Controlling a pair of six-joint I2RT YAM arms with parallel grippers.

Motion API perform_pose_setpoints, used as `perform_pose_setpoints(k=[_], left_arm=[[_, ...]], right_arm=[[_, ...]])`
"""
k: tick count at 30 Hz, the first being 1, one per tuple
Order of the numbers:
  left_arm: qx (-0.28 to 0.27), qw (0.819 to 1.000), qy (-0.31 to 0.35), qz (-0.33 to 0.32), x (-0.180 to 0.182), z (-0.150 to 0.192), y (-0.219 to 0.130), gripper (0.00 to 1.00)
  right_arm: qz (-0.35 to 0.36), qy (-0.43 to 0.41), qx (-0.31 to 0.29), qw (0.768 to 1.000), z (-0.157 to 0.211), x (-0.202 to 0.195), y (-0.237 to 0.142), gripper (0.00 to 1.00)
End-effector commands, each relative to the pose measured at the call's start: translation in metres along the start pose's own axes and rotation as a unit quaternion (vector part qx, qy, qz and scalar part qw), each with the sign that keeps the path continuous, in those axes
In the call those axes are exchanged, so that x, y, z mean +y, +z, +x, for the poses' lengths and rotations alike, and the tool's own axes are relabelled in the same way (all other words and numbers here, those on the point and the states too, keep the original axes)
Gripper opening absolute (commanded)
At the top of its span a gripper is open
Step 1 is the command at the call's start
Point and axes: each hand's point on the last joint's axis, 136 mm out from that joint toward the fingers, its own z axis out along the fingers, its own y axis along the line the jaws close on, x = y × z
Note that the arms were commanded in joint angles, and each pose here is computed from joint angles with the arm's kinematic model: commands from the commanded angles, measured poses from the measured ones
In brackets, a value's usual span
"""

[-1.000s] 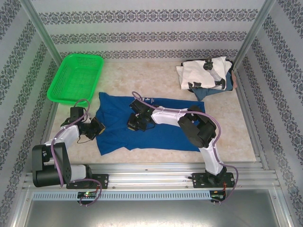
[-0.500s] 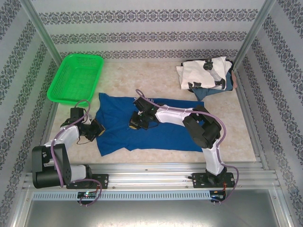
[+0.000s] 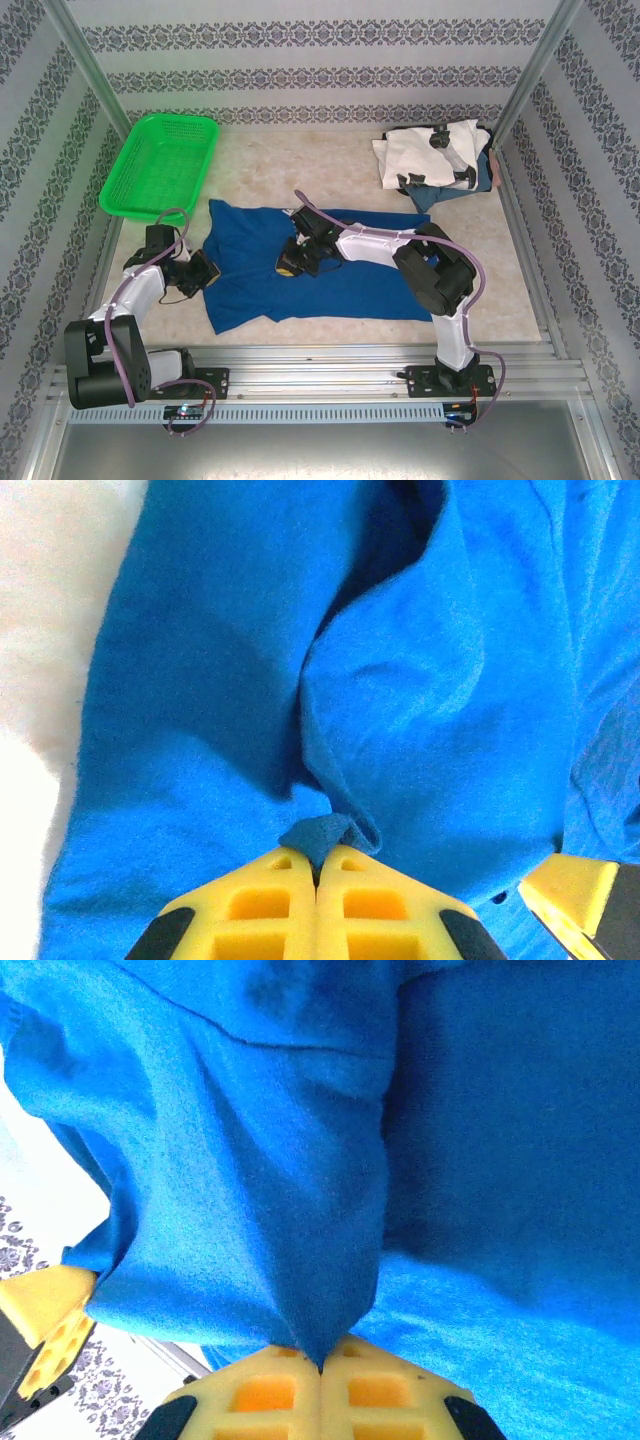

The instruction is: Fold and stack the t-shirts

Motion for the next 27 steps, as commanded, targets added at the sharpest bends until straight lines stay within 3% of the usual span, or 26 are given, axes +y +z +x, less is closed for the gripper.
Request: perform_pose_setpoints(k=[1, 6, 8, 11, 12, 15, 19, 22, 27], left_arm=[[0.002, 1.000, 0.007, -0.020, 0.011, 0.006, -0.003, 0.00], [0.004, 0.999, 0.000, -0.032, 0.019, 0.011, -0.001, 0.08], [0.002, 0.999, -0.004, -0.044, 0.022, 0.010, -0.004, 0.19], [-0.005, 0.998, -0.006, -0.057, 0.020, 0.007, -0.012, 0.42], [-0.014, 0.998, -0.006, -0.062, 0.018, 0.004, -0.019, 0.46], [-0.040, 0.997, -0.002, -0.066, 0.005, -0.007, -0.039, 0.51], [-0.061, 0.997, 0.004, -0.039, -0.025, -0.028, -0.052, 0.55], [-0.085, 0.996, 0.024, -0.002, -0.060, -0.051, -0.056, 0.59], [-0.069, 0.994, 0.077, 0.028, -0.117, -0.064, -0.017, 0.59]], right_arm=[[0.015, -0.002, 0.006, 1.000, 0.003, -0.012, -0.003, 0.00], [0.035, 0.002, 0.006, 0.999, 0.002, -0.025, 0.002, 0.03], [0.052, 0.004, 0.009, 0.999, 0.004, -0.034, 0.003, 0.05], [0.065, 0.007, 0.002, 0.998, 0.004, -0.042, 0.000, 0.20], [0.068, 0.007, 0.001, 0.998, 0.005, -0.044, -0.002, 0.29], [0.086, -0.002, -0.008, 0.996, 0.010, -0.049, -0.017, 0.44], [0.090, -0.036, -0.045, 0.994, 0.015, -0.040, -0.056, 0.55], [0.119, -0.079, -0.109, 0.984, 0.007, -0.040, -0.108, 0.60], [0.130, -0.073, -0.204, 0.967, -0.045, -0.068, -0.187, 0.64]])
